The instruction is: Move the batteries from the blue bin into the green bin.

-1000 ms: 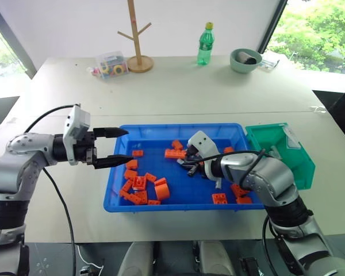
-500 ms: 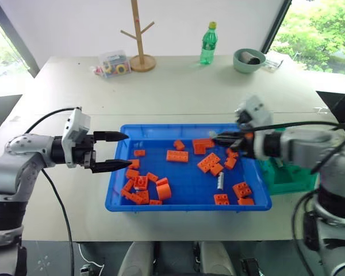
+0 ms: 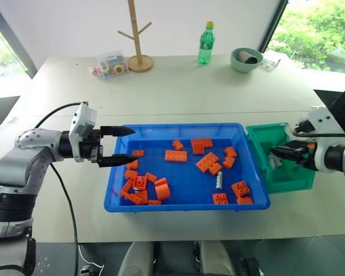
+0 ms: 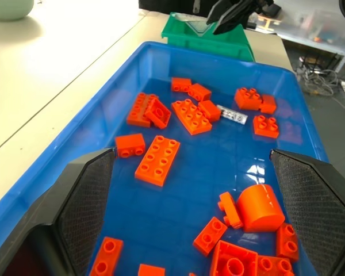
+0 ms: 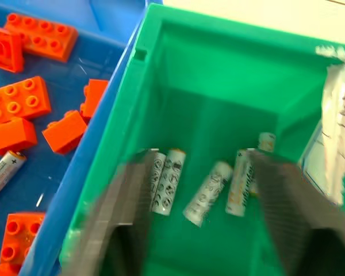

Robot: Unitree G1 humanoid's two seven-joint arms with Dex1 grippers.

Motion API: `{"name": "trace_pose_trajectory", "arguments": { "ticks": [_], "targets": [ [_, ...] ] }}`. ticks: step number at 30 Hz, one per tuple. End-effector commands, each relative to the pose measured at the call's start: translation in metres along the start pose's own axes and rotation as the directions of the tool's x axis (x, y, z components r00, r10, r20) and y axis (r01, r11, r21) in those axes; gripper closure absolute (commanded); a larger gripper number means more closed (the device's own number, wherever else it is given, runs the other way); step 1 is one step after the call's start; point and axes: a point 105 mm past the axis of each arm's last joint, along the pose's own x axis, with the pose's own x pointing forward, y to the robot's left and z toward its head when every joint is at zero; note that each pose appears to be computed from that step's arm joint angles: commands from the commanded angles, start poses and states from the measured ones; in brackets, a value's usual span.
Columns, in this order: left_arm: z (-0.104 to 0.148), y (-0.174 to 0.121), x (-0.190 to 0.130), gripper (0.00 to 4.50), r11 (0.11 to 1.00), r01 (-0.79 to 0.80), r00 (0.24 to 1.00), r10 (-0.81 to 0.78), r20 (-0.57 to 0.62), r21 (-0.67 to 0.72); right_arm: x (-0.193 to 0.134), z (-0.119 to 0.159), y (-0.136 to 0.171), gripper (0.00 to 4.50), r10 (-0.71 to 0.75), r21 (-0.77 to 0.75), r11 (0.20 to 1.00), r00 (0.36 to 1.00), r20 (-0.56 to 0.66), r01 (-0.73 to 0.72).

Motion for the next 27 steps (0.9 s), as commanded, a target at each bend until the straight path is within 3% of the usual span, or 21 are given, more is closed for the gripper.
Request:
{"name": "trace_pose_trajectory", "arguments": {
  "ticks": [1, 4, 7, 10, 17, 23, 27],
  "targets": [
    [0.008, 0.0, 0.001, 0.0, 0.999, 0.012, 1.0, -0.012, 0.008, 0.036, -0.011, 0.023, -0.004, 0.75, -0.037, -0.042, 0.998, 0.996, 0.086, 0.041],
    [0.008, -0.001, 0.001, 0.0, 0.999, 0.013, 1.0, -0.013, 0.005, 0.035, -0.015, 0.043, 0.004, 0.75, -0.013, -0.038, 0.999, 0.99, 0.143, 0.019],
    [0.007, -0.002, 0.001, 0.0, 0.999, 0.014, 1.0, -0.014, 0.001, 0.036, -0.01, 0.05, 0.034, 0.75, 0.113, -0.022, 0.994, 0.98, 0.166, -0.111],
    [0.007, -0.002, 0.001, 0.0, 0.999, 0.013, 1.0, -0.013, 0.001, 0.035, 0.001, 0.036, 0.065, 0.75, 0.222, -0.038, 0.975, 0.965, 0.14, -0.219],
    [0.007, -0.002, 0.002, 0.0, 0.999, 0.017, 1.0, -0.017, -0.001, 0.035, 0.028, -0.003, 0.109, 0.75, 0.295, 0.04, 0.953, 0.951, 0.09, -0.299],
    [0.008, -0.003, 0.002, 0.0, 0.999, 0.019, 1.0, -0.019, -0.001, 0.036, 0.032, -0.032, 0.125, 0.75, 0.317, 0.078, 0.945, 0.948, 0.009, -0.317],
    [0.007, -0.003, 0.0, 0.0, 0.999, 0.017, 1.0, -0.017, -0.003, 0.036, 0.032, -0.037, 0.131, 0.75, 0.335, 0.107, 0.936, 0.942, 0.005, -0.334]
  ]
}}
